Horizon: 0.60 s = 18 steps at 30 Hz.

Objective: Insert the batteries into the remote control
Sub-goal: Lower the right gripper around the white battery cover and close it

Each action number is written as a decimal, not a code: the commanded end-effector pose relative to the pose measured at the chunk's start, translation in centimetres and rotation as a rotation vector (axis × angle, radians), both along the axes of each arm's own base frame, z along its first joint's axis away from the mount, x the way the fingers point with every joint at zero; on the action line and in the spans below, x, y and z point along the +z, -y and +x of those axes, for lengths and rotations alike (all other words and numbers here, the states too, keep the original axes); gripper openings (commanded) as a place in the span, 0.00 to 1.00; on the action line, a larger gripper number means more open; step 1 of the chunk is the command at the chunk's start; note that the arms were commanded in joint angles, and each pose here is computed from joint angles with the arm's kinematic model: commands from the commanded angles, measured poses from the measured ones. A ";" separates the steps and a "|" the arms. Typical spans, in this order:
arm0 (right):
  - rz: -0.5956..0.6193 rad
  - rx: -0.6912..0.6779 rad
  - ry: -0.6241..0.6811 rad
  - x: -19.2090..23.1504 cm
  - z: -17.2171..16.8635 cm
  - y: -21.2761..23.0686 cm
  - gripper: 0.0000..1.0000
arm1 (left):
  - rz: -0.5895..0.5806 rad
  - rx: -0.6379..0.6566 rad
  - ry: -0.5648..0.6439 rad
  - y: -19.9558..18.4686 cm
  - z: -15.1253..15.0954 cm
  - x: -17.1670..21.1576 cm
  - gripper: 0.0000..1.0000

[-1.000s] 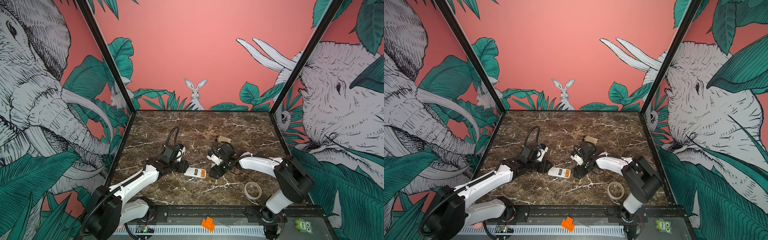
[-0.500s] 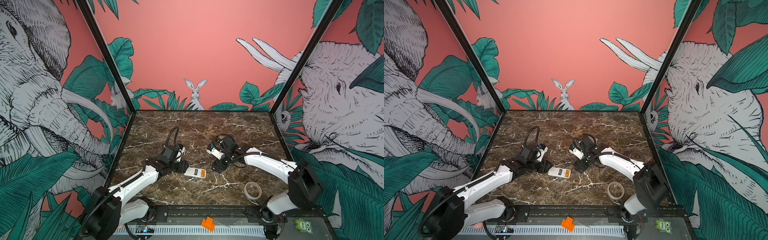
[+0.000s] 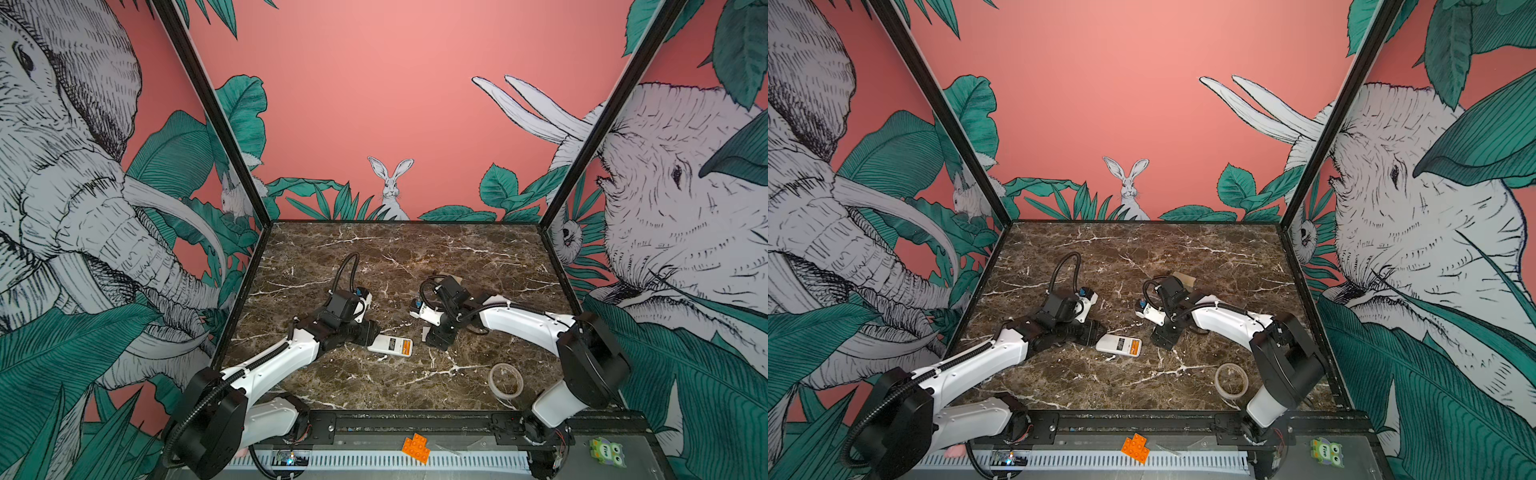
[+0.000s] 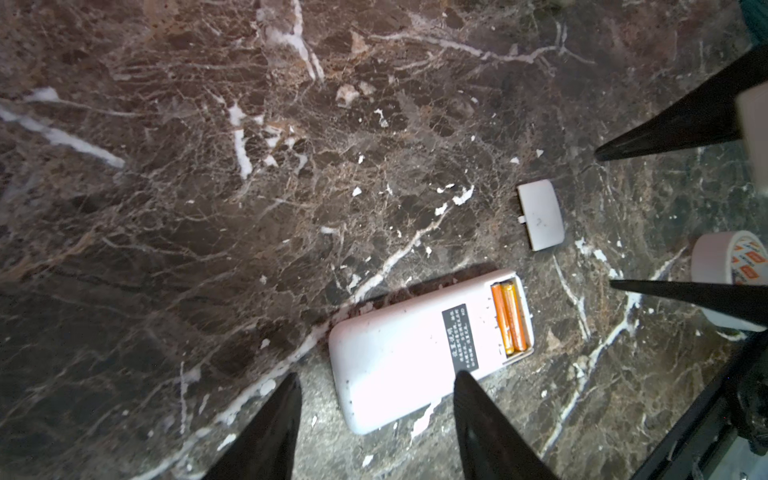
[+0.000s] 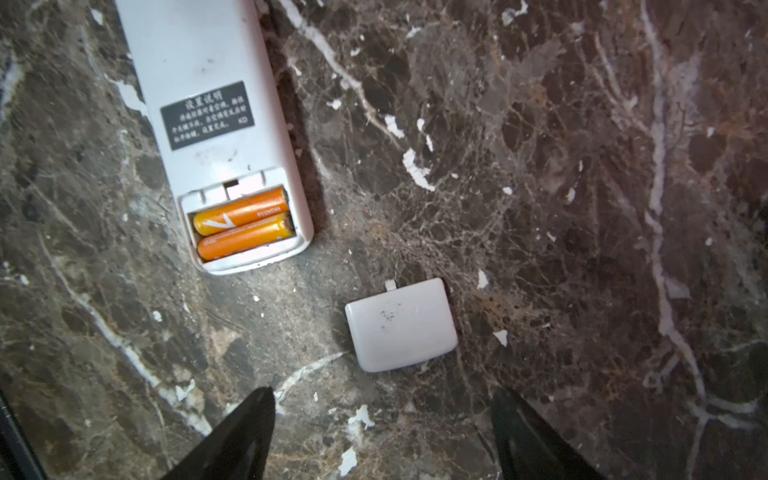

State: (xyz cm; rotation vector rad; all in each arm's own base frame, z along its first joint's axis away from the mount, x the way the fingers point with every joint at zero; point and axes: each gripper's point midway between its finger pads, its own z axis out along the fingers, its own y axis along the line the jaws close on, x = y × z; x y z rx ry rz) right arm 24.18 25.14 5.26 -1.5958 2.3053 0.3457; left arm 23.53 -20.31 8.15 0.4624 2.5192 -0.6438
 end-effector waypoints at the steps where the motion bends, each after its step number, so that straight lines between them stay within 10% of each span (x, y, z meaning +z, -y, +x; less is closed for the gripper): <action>1: -0.020 0.077 0.005 -0.9 -0.1 -0.4 0.80 | -0.064 -0.036 0.021 1.4 0.3 0.4 0.59; 18: -0.178 0.176 -0.048 -4.0 0.2 0.7 0.77 | -0.122 -0.054 0.056 1.8 0.0 1.3 0.59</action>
